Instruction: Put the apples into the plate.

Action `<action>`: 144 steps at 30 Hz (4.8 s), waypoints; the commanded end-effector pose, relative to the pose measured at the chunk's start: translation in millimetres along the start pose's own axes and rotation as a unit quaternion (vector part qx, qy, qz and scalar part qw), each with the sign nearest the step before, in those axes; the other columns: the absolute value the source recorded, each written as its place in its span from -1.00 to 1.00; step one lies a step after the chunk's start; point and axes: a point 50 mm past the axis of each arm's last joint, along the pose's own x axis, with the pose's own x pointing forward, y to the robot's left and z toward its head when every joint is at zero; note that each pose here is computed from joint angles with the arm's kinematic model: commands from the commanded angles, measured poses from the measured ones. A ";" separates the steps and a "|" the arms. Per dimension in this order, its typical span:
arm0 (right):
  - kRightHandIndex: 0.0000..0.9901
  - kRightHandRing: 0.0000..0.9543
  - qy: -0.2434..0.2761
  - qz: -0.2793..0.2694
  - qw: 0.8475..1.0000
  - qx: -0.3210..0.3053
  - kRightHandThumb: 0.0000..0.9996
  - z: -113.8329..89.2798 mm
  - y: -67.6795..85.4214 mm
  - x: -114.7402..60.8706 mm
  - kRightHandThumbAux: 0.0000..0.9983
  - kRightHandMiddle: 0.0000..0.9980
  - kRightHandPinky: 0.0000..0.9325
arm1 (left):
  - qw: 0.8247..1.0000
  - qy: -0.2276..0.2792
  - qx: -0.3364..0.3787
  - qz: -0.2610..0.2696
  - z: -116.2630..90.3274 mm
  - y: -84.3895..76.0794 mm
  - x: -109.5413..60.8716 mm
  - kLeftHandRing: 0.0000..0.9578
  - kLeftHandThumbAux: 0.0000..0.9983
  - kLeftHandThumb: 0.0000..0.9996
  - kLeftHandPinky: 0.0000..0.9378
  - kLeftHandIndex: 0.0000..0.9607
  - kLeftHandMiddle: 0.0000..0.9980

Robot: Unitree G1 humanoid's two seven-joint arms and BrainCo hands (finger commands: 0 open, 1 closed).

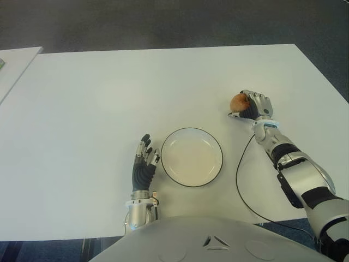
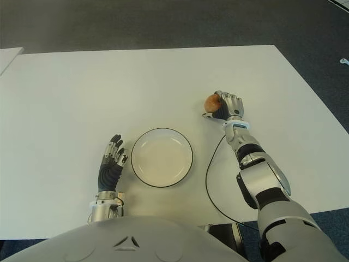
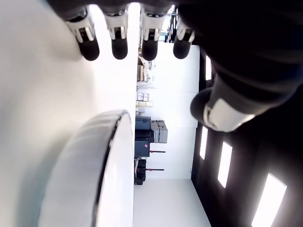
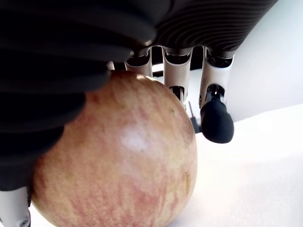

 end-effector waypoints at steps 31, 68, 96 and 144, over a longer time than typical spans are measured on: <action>0.54 0.75 -0.080 -0.069 0.993 0.061 -0.25 32.7 -30.6 15.3 0.64 0.74 0.79 | 0.999 -0.001 -0.044 0.010 8.2 -16.9 -4.4 -0.94 0.13 -0.66 -0.93 -0.96 -0.90; 0.58 0.74 -0.350 0.051 0.930 0.100 -0.42 124.5 -38.9 -89.8 0.65 0.70 0.73 | 0.999 0.006 -0.037 0.009 3.3 -16.2 -2.6 -0.92 0.18 -0.69 -0.92 -0.95 -0.86; 0.55 0.73 -0.503 0.136 0.853 0.040 -0.59 132.1 -27.4 -134.0 0.69 0.68 0.67 | 1.000 0.011 -0.012 -0.003 3.2 -16.0 -1.0 -0.99 0.28 -0.79 -0.98 -0.99 -0.97; -0.44 -0.34 -0.548 0.186 0.816 0.007 -0.72 131.1 -25.7 -130.2 -0.01 -0.32 -0.39 | 1.000 0.012 -0.007 -0.014 1.1 -15.1 1.5 -1.00 0.27 -0.80 -0.99 -0.96 -0.98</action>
